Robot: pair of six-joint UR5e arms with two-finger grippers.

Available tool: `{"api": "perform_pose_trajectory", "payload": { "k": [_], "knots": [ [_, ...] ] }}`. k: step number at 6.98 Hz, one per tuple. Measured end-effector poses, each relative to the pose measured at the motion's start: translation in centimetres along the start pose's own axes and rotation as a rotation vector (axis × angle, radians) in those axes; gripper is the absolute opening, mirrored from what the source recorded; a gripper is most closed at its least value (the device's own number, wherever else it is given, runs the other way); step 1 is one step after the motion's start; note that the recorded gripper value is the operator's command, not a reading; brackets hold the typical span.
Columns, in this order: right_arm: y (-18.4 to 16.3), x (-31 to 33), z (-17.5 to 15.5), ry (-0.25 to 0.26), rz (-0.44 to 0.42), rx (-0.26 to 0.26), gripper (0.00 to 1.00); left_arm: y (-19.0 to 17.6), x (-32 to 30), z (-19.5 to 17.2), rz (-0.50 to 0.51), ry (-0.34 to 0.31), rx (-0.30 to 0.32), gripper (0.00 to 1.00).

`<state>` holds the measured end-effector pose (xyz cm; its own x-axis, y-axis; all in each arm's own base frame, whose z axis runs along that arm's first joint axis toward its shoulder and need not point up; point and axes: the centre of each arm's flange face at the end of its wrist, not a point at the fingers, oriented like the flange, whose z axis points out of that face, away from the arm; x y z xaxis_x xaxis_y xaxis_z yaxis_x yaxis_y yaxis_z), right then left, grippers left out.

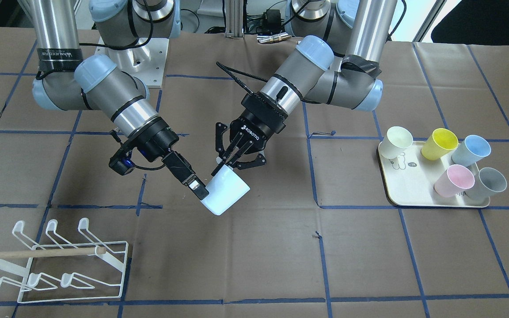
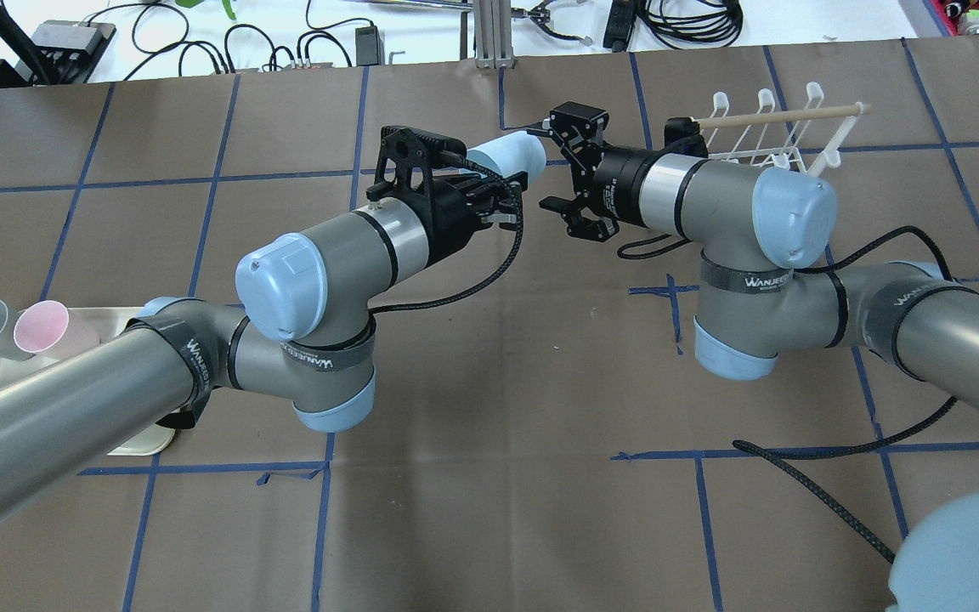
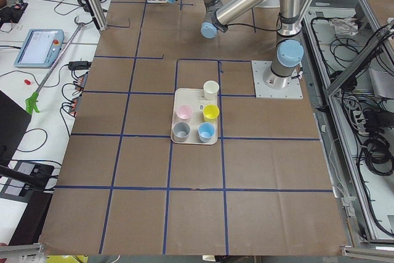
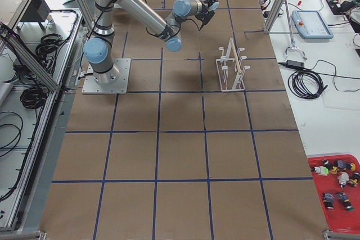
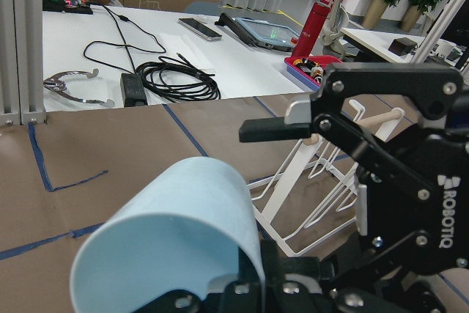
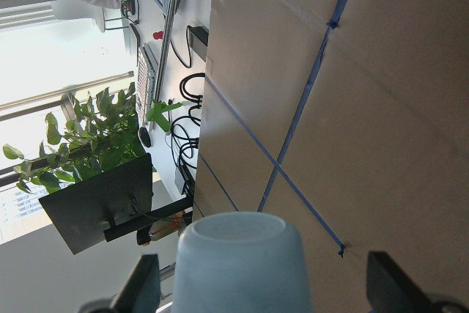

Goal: Transfer IKEA cup to right arm and place on rack

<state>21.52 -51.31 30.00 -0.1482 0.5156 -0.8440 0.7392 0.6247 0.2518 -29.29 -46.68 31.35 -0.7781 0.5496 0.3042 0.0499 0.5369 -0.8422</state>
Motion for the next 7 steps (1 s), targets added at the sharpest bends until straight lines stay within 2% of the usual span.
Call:
{"api": "perform_pose_trajectory", "payload": {
  "k": [7],
  "knots": [
    [1.6, -1.0, 1.5, 0.024, -0.010, -0.036, 0.99, 0.0, 0.0, 0.0, 0.000, -0.001, 0.000, 0.00]
  ]
}}
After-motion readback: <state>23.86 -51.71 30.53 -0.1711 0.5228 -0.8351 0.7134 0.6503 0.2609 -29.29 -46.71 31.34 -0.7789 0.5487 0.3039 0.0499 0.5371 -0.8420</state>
